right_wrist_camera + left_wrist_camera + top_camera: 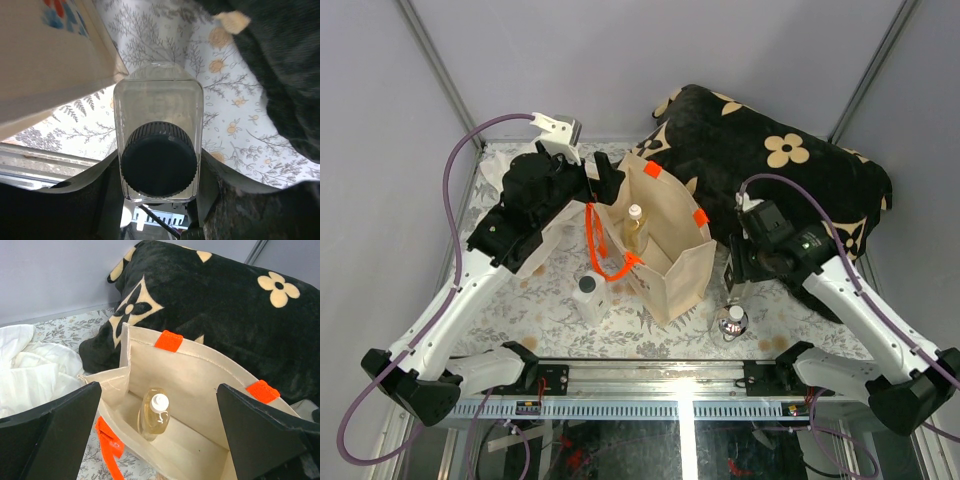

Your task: Place the personal care products into the canvas bag

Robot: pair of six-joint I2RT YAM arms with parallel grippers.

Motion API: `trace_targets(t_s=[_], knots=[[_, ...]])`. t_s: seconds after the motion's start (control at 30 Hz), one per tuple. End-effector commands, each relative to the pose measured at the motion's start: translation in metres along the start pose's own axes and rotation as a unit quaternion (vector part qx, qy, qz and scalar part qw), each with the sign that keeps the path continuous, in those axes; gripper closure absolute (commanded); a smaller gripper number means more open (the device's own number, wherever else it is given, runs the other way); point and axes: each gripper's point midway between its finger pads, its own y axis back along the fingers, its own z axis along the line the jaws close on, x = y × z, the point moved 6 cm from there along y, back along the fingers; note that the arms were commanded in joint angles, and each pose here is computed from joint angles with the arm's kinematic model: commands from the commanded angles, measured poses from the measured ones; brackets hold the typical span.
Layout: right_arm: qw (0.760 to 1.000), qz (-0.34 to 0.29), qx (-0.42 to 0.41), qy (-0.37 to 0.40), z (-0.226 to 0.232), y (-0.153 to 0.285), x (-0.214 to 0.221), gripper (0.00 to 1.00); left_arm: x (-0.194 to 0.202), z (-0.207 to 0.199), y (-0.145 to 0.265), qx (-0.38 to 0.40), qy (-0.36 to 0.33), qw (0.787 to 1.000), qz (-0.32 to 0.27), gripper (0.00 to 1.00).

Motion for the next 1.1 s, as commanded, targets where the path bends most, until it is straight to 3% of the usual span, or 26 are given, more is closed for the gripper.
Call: trace_targets(t_s=[0.0, 0.3, 0.6, 0.87, 1.07], knots=[[0.992, -0.121, 0.010, -0.023, -0.006, 0.058, -0.042, 1.00, 0.001, 0.001, -0.002, -0.005, -0.005, 1.000, -0.001, 0.00], [0.974, -0.225, 0.017, 0.029, 0.006, 0.100, -0.127, 1.00, 0.021, 0.009, -0.006, -0.027, -0.018, 0.999, 0.028, 0.00], [0.934, -0.345, 0.004, 0.094, 0.025, 0.152, -0.213, 1.00, 0.028, 0.011, -0.006, -0.030, -0.017, 0.999, 0.034, 0.00], [0.883, -0.435, -0.099, 0.148, 0.054, 0.192, -0.230, 1.00, 0.031, 0.011, -0.010, -0.028, -0.018, 0.999, 0.041, 0.00], [0.856, -0.457, -0.176, 0.168, 0.075, 0.203, -0.218, 1.00, 0.033, 0.012, -0.014, -0.030, -0.020, 0.998, 0.044, 0.00]])
